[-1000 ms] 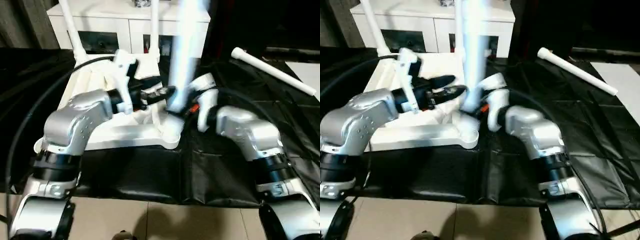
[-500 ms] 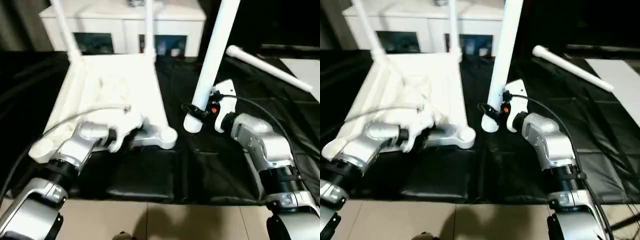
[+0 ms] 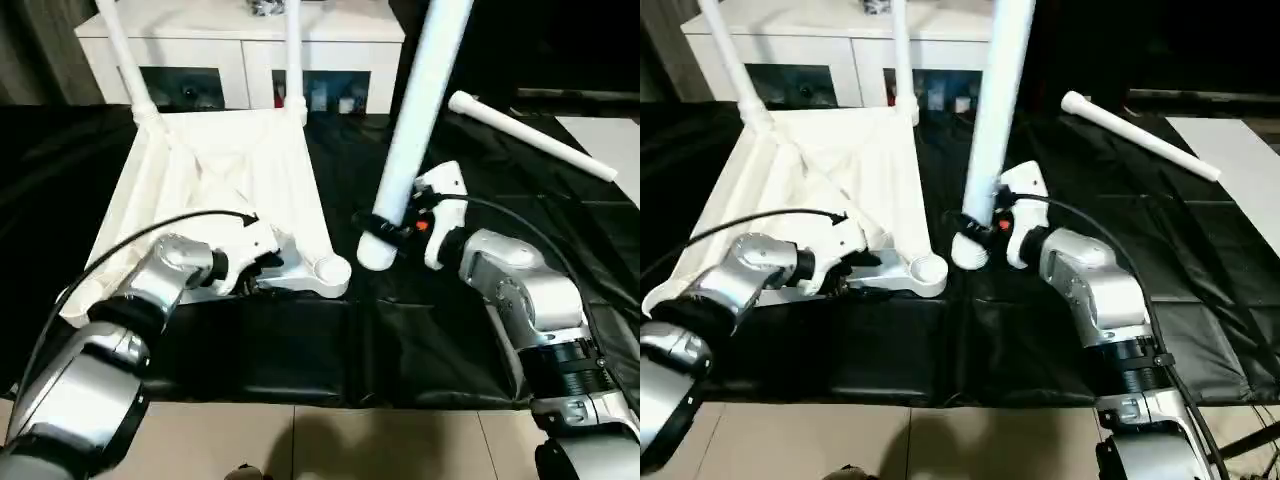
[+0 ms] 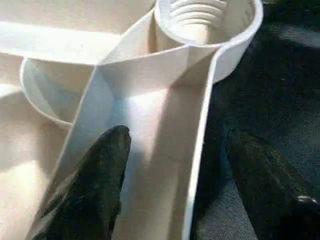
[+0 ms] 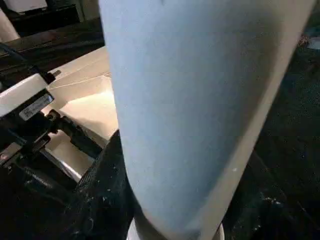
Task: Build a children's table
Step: Pick table leg
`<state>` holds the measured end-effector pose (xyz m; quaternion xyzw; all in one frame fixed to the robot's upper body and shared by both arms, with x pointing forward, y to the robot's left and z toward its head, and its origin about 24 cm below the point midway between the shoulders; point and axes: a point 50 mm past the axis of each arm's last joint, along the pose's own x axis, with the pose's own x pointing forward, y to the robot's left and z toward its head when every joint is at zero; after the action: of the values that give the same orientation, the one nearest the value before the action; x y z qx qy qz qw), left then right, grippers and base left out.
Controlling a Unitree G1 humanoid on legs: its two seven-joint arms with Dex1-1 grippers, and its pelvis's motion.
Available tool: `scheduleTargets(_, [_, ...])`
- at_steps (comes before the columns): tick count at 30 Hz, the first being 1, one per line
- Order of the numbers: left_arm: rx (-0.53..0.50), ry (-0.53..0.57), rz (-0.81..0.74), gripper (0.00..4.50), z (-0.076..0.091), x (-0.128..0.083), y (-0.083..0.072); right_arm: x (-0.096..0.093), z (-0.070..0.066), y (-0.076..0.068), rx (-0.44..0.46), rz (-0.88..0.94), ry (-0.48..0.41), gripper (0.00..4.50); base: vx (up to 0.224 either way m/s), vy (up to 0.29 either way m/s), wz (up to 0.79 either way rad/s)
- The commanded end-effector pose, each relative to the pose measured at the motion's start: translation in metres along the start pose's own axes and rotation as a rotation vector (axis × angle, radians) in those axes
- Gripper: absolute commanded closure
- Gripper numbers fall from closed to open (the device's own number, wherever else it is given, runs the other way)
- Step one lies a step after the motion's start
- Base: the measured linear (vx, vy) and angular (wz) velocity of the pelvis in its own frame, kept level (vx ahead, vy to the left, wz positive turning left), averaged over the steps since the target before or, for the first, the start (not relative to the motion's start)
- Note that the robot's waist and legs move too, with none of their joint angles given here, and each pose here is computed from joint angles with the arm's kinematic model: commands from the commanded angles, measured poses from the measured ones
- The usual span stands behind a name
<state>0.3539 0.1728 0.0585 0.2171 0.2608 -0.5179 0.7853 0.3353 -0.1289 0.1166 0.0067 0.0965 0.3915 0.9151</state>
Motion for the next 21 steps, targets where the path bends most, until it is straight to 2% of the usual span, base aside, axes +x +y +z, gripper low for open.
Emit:
scheduleTargets(1, [-0.006,-0.005,0.0,1.48,0.0026,-0.0042,0.0041,-0.0017,0.0051,0.0019,-0.008,0.017,-0.017,2.62,0.0,0.0,0.0])
scheduleTargets(13, [-0.026,-0.027,0.002,2.34,0.003,-0.0107,0.009,0.0,0.0042,0.0057,-0.011,0.046,-0.01,2.62,0.0,0.0,0.0])
scheduleTargets(18, [-0.019,-0.018,-0.031,2.66,0.0005,-0.0084,0.0057,0.0015,0.0048,0.0061,-0.014,0.05,-0.013,2.62,0.0,0.0,0.0])
scheduleTargets(19, [-0.017,-0.014,-0.037,2.9,-0.0002,-0.0078,0.005,0.0015,0.0048,0.006,-0.015,0.05,-0.014,2.62,0.0,0.0,0.0])
scheduleTargets(21, [-0.006,0.016,-0.061,2.9,-0.0058,-0.004,0.0006,0.0019,0.0047,0.0063,-0.013,0.05,-0.016,2.62,0.0,0.0,0.0])
